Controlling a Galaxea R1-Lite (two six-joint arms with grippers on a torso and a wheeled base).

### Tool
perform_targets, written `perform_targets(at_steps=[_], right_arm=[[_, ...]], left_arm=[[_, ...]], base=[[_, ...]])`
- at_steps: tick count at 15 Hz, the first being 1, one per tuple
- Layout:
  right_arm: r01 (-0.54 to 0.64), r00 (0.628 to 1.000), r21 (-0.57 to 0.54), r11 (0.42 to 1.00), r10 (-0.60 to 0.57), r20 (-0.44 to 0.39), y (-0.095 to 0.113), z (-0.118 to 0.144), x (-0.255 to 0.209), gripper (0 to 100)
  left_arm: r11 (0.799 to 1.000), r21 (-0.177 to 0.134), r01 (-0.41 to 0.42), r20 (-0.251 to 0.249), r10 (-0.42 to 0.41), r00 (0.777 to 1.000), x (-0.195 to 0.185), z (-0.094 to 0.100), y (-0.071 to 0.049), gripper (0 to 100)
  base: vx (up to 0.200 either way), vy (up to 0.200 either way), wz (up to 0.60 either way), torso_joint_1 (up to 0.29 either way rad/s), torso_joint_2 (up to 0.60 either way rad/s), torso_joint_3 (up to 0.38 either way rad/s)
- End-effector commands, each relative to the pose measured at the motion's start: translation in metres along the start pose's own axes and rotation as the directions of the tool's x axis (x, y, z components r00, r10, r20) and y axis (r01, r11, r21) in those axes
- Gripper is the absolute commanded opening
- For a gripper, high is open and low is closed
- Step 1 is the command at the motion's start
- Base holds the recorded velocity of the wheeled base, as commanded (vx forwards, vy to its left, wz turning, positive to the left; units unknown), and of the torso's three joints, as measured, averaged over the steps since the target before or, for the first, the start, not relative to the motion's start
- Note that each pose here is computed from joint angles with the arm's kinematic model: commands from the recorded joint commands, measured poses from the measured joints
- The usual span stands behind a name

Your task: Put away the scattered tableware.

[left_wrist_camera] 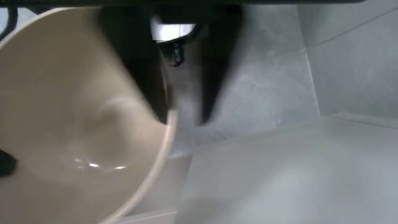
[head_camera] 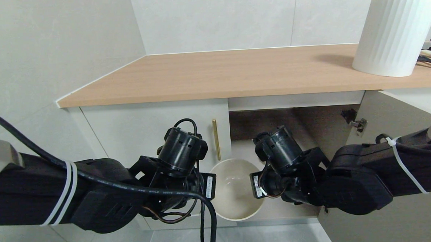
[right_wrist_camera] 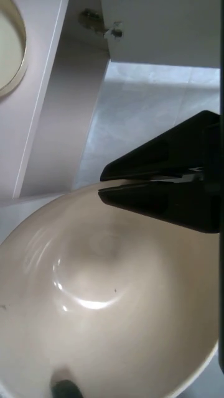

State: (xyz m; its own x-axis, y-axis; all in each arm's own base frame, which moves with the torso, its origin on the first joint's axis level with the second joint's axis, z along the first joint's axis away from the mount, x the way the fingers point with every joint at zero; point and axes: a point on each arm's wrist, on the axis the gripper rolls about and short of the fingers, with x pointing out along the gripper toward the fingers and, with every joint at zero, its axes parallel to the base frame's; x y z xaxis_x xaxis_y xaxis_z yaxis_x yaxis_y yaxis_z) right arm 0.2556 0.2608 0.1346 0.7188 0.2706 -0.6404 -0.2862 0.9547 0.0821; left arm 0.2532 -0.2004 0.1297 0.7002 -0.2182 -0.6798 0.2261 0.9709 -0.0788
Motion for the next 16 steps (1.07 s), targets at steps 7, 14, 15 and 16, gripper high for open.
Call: perform_targets(at_steps=[7, 14, 15, 16], right_arm=[[0.06, 0.998, 0.039, 0.997, -0.061, 0.031, -0.02, 0.011, 0.0, 0], [0.212, 0.977, 0.144, 0.966, -0.213, -0.015, -0.079, 0.025, 0.051, 0], [0.229, 0.973, 0.16, 0.96, -0.229, -0.019, -0.085, 0.027, 0.061, 0], [0.249, 0.968, 0.179, 0.952, -0.249, -0.019, -0.093, 0.031, 0.071, 0]], left_arm=[[1.0, -0.018, 0.006, 0.03, -0.005, 1.0, -0.008, 0.006, 0.003, 100], [1.0, -0.023, 0.007, 0.038, -0.006, 0.999, -0.011, 0.008, 0.004, 100], [1.0, -0.025, 0.005, 0.039, -0.004, 0.999, -0.01, 0.008, 0.005, 100], [1.0, -0.025, 0.005, 0.039, -0.004, 0.999, -0.01, 0.008, 0.005, 100]], base=[[0.0, 0.0, 0.0, 0.0, 0.0, 0.0], [0.0, 0.0, 0.0, 0.0, 0.0, 0.0], [0.0, 0.0, 0.0, 0.0, 0.0, 0.0], [0.0, 0.0, 0.0, 0.0, 0.0, 0.0]])
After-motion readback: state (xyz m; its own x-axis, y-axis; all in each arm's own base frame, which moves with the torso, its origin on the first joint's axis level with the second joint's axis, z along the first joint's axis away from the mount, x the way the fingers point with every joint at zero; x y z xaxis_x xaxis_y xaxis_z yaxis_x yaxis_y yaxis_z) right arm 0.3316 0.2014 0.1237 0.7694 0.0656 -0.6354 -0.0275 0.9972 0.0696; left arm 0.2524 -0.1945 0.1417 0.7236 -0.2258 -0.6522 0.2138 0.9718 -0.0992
